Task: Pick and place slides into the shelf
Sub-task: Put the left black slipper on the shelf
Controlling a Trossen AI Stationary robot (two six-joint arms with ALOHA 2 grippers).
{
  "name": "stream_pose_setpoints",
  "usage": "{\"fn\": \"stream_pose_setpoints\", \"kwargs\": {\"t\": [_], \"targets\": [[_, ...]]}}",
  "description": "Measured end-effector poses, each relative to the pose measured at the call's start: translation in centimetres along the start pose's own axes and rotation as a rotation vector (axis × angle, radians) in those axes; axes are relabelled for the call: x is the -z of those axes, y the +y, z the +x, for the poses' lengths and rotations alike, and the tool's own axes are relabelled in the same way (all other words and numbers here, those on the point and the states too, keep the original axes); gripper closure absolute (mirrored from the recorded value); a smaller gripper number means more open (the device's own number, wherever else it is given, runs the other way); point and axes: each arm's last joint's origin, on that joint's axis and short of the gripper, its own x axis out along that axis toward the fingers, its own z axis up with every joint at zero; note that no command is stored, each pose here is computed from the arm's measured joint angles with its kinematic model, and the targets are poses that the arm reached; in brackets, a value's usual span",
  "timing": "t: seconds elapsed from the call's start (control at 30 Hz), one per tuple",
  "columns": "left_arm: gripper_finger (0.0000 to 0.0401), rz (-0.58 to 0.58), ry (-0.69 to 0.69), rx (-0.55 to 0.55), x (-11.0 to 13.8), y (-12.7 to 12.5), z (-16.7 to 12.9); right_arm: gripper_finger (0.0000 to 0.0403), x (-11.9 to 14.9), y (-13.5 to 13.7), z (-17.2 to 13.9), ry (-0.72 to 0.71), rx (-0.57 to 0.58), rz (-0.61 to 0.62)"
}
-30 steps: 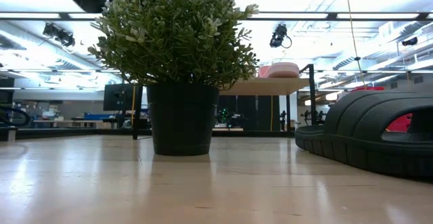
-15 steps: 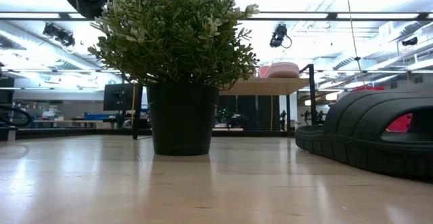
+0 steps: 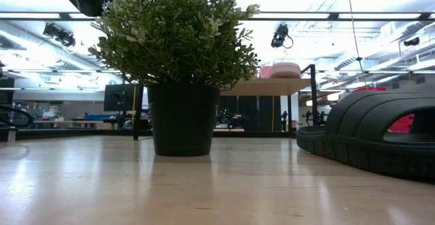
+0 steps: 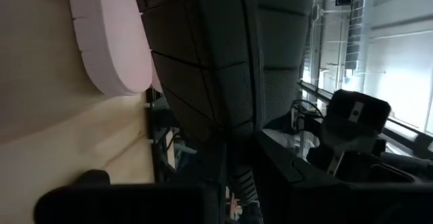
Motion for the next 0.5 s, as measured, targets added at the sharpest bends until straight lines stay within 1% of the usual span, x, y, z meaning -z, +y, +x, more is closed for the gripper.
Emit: {"fn": "stream_pose_setpoints", "kwargs": {"t": [0.13, 0.3, 0.4, 0.5], "targets": [[0.0349, 0.020, 0.017, -0.013, -0.08, 0.15, -0.05, 0.0163, 0.00, -0.03, 0.03, -0.003, -0.016, -0.014], [0.0349, 0.040, 0.097, -0.023, 0.15, 0.31, -0.06, 0.0163, 0.02, -0.10, 0.05, -0.003, -0.018, -0.012], [0.0349, 0.055, 0.142, -0.025, 0.21, 0.39, -0.11, 0.0163, 0.01, -0.07, 0.04, -0.003, -0.019, 0.015], [0.0349, 0.064, 0.164, -0.064, 0.17, 0.83, -0.19, 0.0163, 0.01, -0.07, 0.04, -0.003, -0.020, 0.039]]}}
